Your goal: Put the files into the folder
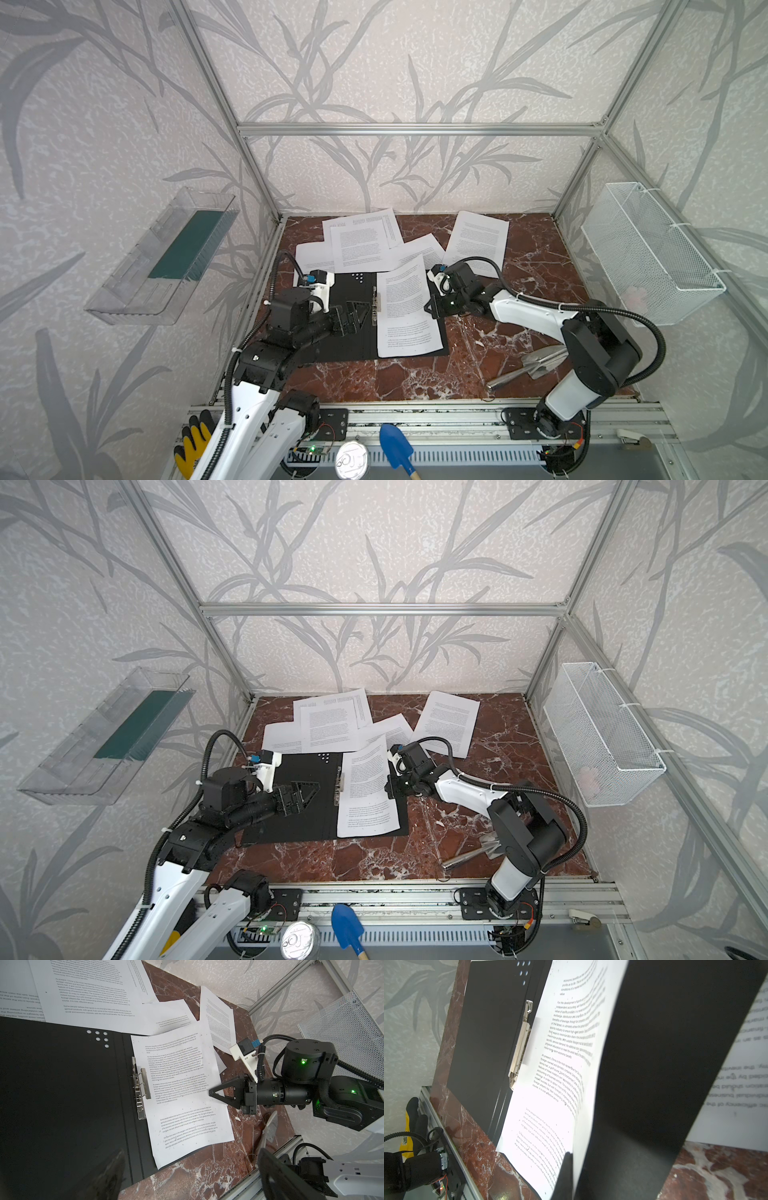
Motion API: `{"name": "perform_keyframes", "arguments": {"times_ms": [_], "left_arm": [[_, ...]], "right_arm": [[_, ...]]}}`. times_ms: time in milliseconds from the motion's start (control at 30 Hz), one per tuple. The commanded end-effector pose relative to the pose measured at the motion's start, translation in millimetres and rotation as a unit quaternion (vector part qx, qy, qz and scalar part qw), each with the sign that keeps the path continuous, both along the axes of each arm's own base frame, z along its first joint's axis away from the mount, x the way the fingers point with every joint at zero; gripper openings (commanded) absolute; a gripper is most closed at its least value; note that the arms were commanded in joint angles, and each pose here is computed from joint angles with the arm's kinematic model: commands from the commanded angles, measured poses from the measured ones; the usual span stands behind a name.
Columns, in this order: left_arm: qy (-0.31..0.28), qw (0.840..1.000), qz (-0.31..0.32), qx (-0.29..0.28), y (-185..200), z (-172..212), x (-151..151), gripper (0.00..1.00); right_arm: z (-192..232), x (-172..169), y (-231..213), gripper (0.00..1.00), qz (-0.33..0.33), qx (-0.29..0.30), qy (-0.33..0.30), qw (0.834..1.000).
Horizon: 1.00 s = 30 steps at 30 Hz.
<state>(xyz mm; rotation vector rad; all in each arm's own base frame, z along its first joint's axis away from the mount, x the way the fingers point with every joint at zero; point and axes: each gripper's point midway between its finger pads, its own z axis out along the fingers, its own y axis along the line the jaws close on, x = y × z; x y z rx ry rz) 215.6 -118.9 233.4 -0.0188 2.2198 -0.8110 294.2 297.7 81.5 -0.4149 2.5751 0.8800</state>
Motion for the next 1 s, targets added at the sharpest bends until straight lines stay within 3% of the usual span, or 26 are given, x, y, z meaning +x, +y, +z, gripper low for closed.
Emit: {"name": "perform_keyframes", "arguments": {"times_ms": [0,600,967], "left_arm": [[0.001,1.0,-0.003,0.005,0.9,-4.5,-2.2,0.99],[-0.003,1.0,-0.005,0.003,0.4,-3.5,-2.9,0.99],[-0.006,1.0,-0.006,0.002,0.1,-1.7,-3.9,0.99]], "right_arm": [[6.0,-2.0,4.0,0.0,0.005,0.011,-0.003,1.0],[3.9,-0.4,9.0,0.01,0.009,0.015,0.002,1.0],[-9.8,8.2,-0.4,0.53,-0.02,-0.022,0.014,0.999]]}}
